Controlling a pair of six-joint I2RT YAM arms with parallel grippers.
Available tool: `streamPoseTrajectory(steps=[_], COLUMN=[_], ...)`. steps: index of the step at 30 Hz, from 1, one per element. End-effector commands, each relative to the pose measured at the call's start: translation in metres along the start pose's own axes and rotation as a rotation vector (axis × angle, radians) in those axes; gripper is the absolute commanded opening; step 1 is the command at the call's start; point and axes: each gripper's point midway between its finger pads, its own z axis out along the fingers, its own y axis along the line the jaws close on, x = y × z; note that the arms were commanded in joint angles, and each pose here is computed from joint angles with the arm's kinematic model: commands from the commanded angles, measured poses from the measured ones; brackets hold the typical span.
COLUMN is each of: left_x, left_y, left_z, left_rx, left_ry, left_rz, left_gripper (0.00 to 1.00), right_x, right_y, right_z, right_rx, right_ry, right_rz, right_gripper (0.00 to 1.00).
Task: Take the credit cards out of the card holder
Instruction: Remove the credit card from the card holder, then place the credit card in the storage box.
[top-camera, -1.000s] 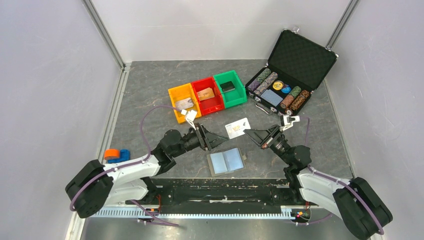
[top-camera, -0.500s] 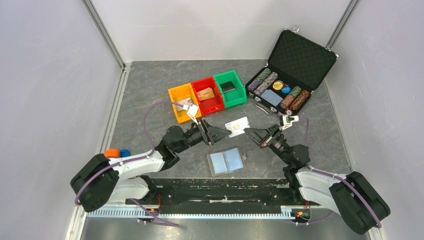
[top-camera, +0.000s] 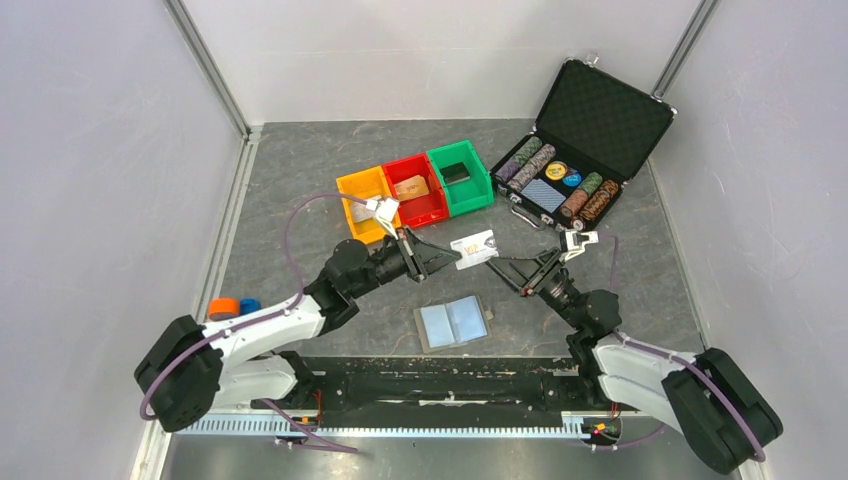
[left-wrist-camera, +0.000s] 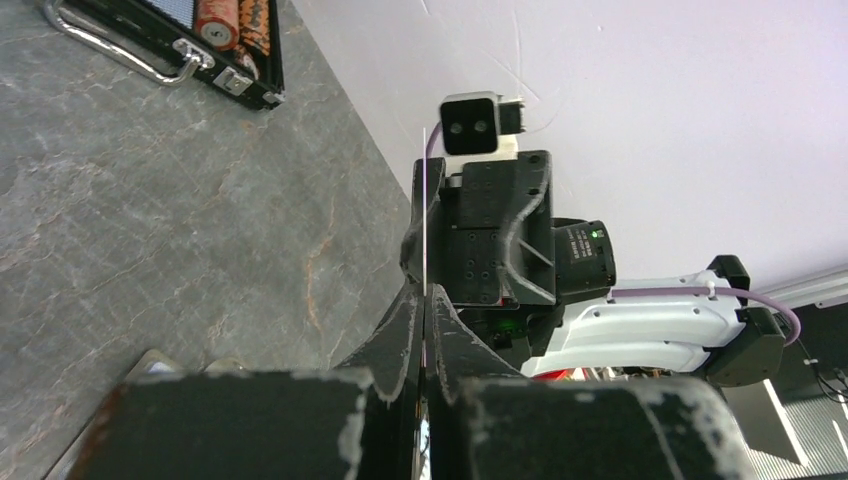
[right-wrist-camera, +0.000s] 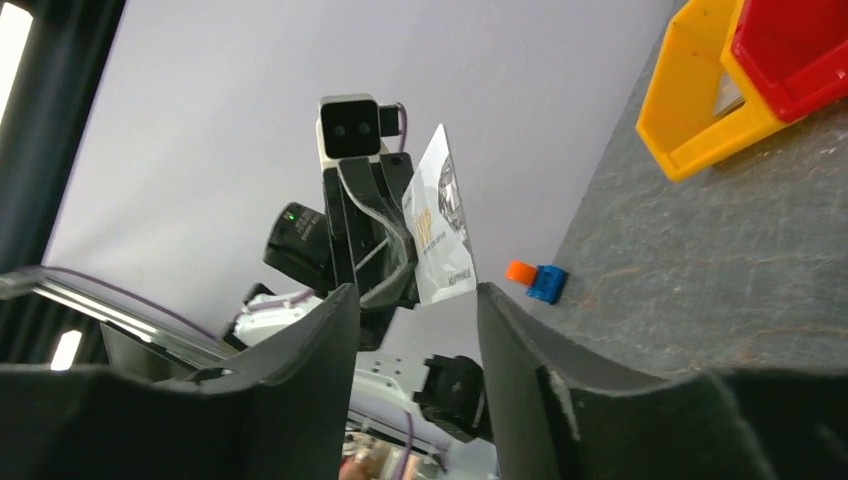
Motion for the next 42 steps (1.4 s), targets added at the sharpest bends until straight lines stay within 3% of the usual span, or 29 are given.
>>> streamPoseTrajectory(steps=[1, 8, 13, 22, 29, 42], left_x=[-0.016, -0.049, -0.08, -0.129, -0.171, -0.188], left_y=[-0.002, 0.03, 0.064, 0.128, 0.156, 0.224], left_z=[-0.006, -0.04, -0.077, -0.113, -0.112, -0.099], left_rx=[-0.046, -0.217, -0.421, -0.738, -0.877, -1.043], left_ry=[0.0, 0.006, -0.003, 0.035, -0.003, 0.038], left_rz=[0.062, 0.071, 0.093, 0.063, 0.05, -0.007], left_gripper=[0.02, 0.02, 0.02, 0.02, 0.02, 0.02], right_x=[0.02, 0.031, 0.033, 0.015, 0.018, 0.024], right_y=[-0.041, -0.055, -0.069, -0.064, -0.067, -0.055], right_z=[-0.032, -0.034, -0.035, -0.027, -0.028, -0.021], right_rx=[0.12, 0.167, 0.226, 0.26, 0.268, 0.218], right_ry=[0.046, 0.144, 0.214, 0.208, 0.238, 0.27], right_rz=[-0.054, -0.217, -0.367, -0.558, -0.569, -0.534], right_gripper=[0.58, 0.98, 0.98, 0.98, 0.98, 0.98])
